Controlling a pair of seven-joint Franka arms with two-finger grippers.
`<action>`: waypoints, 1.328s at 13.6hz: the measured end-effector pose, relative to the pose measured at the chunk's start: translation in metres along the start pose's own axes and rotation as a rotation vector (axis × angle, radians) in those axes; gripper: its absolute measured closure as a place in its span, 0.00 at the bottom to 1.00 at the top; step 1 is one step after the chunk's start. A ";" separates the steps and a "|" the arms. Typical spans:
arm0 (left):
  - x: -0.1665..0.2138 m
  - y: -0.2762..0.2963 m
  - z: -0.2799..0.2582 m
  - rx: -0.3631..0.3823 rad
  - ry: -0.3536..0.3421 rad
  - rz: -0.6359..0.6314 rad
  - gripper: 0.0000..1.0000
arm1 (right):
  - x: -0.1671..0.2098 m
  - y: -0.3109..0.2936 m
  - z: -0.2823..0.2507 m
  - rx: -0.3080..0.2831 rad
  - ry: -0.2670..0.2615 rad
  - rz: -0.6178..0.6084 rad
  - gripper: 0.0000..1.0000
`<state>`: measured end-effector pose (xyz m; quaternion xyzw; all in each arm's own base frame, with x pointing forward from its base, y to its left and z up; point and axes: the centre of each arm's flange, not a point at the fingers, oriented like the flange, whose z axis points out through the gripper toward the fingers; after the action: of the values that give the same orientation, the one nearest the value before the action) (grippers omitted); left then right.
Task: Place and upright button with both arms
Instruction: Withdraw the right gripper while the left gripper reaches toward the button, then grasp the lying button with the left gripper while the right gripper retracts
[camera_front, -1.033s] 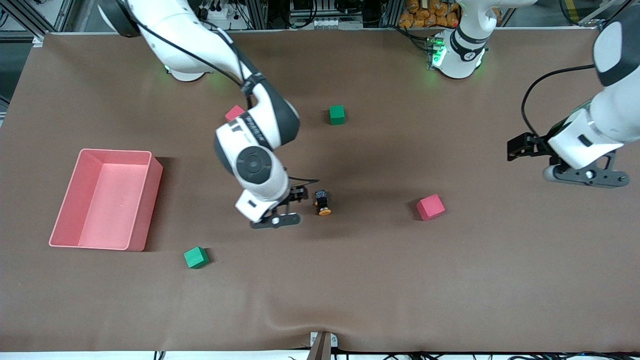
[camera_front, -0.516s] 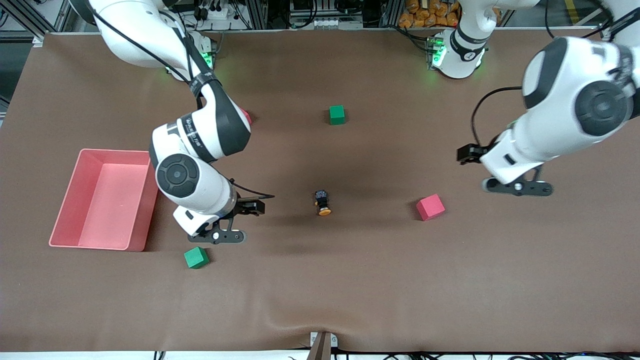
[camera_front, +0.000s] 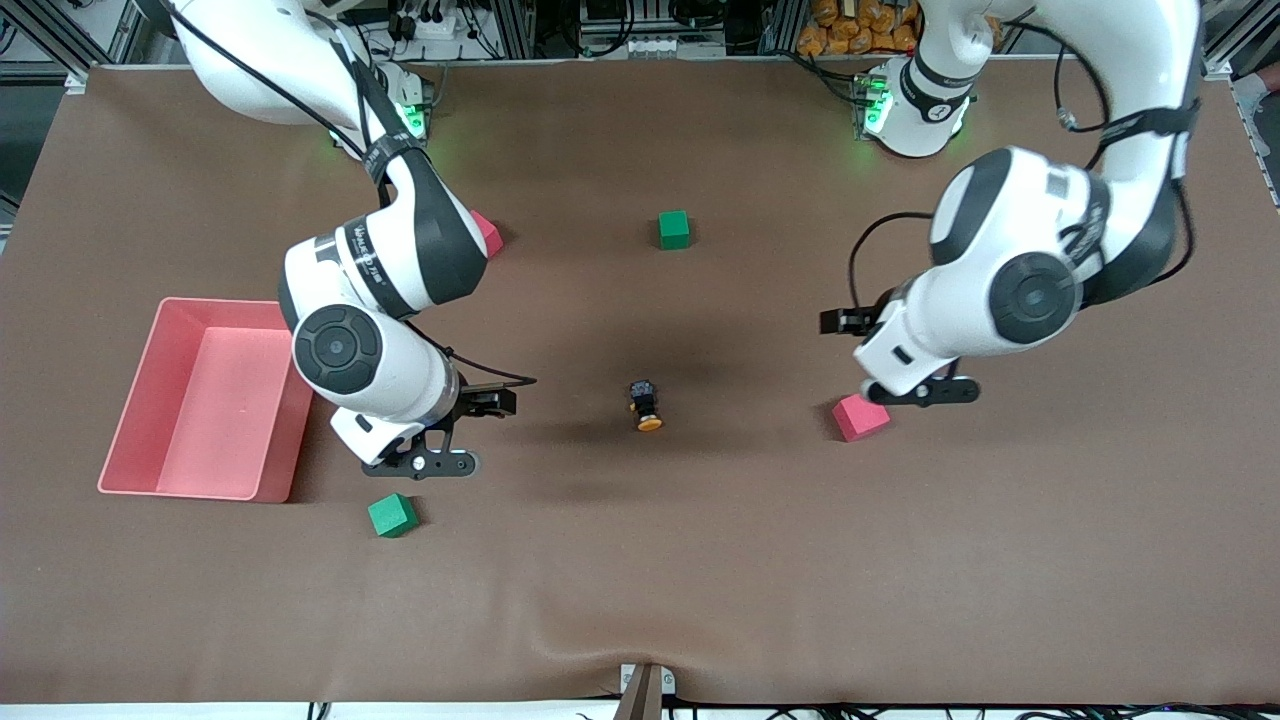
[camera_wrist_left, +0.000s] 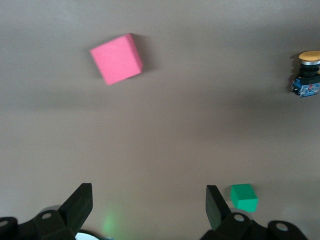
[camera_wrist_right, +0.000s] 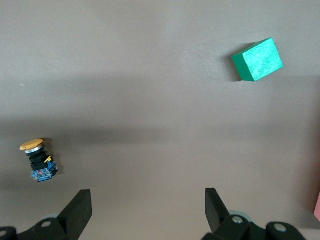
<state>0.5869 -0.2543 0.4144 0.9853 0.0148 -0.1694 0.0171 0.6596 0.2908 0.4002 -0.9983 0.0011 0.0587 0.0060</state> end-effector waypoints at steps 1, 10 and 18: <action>0.005 0.018 0.010 0.006 -0.006 -0.011 0.00 | 0.001 0.002 0.000 0.000 0.000 0.001 0.00; 0.038 0.130 0.093 -0.001 0.053 -0.042 0.00 | 0.004 0.012 -0.002 0.002 0.001 -0.020 0.00; 0.040 0.192 0.140 -0.134 0.155 -0.146 0.00 | 0.014 0.065 -0.021 0.007 -0.014 -0.076 0.00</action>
<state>0.5847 -0.4505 0.2748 0.9884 0.0990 -0.0919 0.0695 0.6759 0.2258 0.4186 -0.9971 -0.0367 0.0656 0.0116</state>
